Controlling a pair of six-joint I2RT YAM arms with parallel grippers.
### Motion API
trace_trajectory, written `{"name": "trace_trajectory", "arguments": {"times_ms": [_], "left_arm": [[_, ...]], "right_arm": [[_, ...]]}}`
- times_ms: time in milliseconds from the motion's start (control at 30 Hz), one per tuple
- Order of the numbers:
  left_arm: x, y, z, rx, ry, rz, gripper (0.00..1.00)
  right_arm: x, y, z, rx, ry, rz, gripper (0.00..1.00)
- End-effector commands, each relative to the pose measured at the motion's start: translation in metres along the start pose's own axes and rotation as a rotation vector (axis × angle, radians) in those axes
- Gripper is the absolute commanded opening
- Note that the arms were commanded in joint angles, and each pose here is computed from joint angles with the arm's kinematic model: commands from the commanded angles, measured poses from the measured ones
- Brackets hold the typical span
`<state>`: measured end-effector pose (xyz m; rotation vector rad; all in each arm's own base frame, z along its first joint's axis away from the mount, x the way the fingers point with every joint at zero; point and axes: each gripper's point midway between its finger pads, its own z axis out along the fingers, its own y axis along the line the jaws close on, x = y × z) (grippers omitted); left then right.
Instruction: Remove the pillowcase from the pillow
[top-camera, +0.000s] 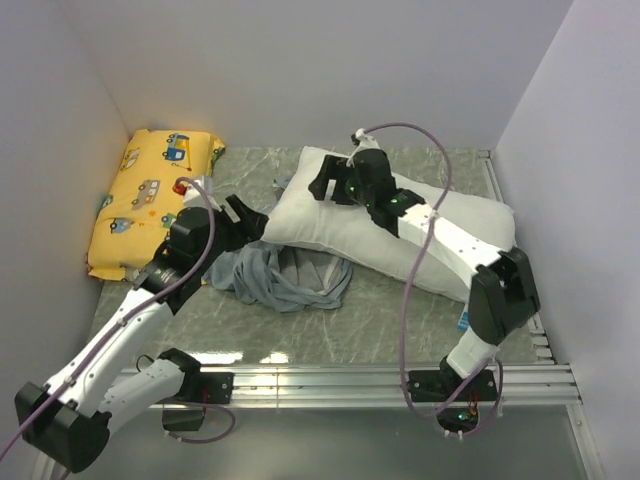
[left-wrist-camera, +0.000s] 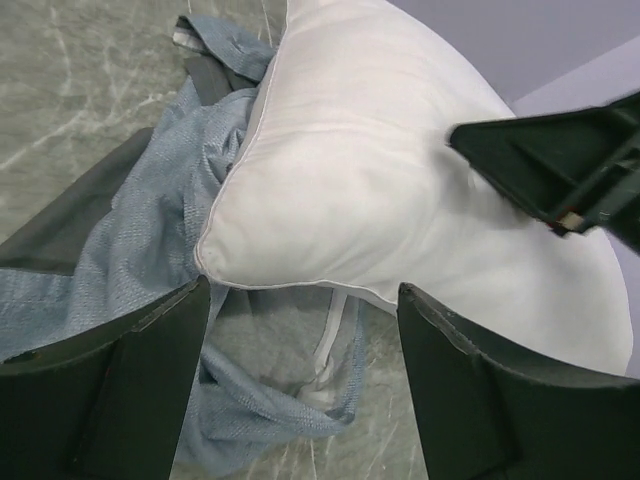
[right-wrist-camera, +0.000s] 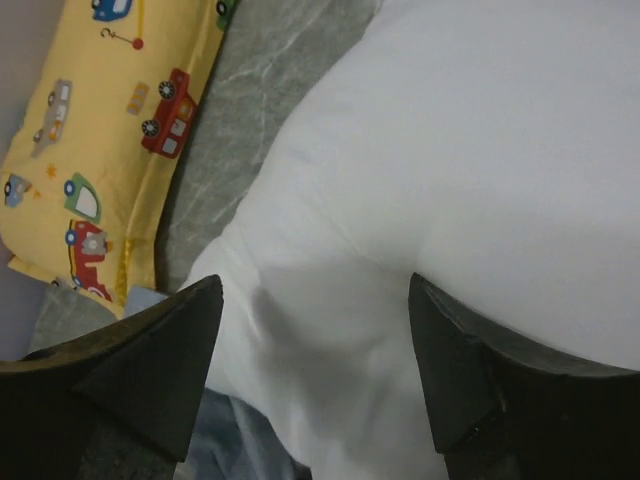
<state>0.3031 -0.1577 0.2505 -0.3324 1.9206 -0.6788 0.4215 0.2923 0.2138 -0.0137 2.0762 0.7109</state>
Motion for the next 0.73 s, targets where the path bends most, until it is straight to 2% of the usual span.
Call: {"name": "trace_trajectory", "arguments": {"times_ms": [0,167,233,267,300,367,500,700], "left_arm": [[-0.029,-0.007,-0.025,0.001,-0.082,0.034,0.81],[-0.036,-0.008,-0.043,0.013,-0.105,0.051,0.82],[-0.038,-0.008,-0.049,0.013,-0.115,0.052,0.83],[-0.038,-0.009,-0.051,0.021,-0.116,0.055,0.83],[-0.037,-0.008,-0.052,0.029,-0.119,0.063,0.84],[-0.038,-0.010,-0.057,0.050,-0.131,0.066,0.84],[-0.034,-0.012,-0.057,0.080,-0.132,0.073,0.84],[-0.030,-0.014,-0.055,0.112,-0.138,0.051,0.84]], "right_arm": [[-0.047,0.014,-0.056,-0.005,-0.132,-0.033,0.96],[-0.067,0.022,-0.130,-0.030,-0.213,-0.043,0.97],[-0.053,0.010,-0.144,-0.011,-0.213,-0.041,0.98],[-0.060,0.010,-0.168,-0.021,-0.270,-0.040,0.98],[-0.041,-0.004,-0.169,0.009,-0.253,-0.040,0.98],[-0.040,-0.013,-0.198,0.021,-0.307,-0.029,0.98],[-0.007,-0.049,-0.219,0.108,-0.308,-0.034,1.00],[0.007,-0.068,-0.236,0.153,-0.328,-0.052,1.00]]}}
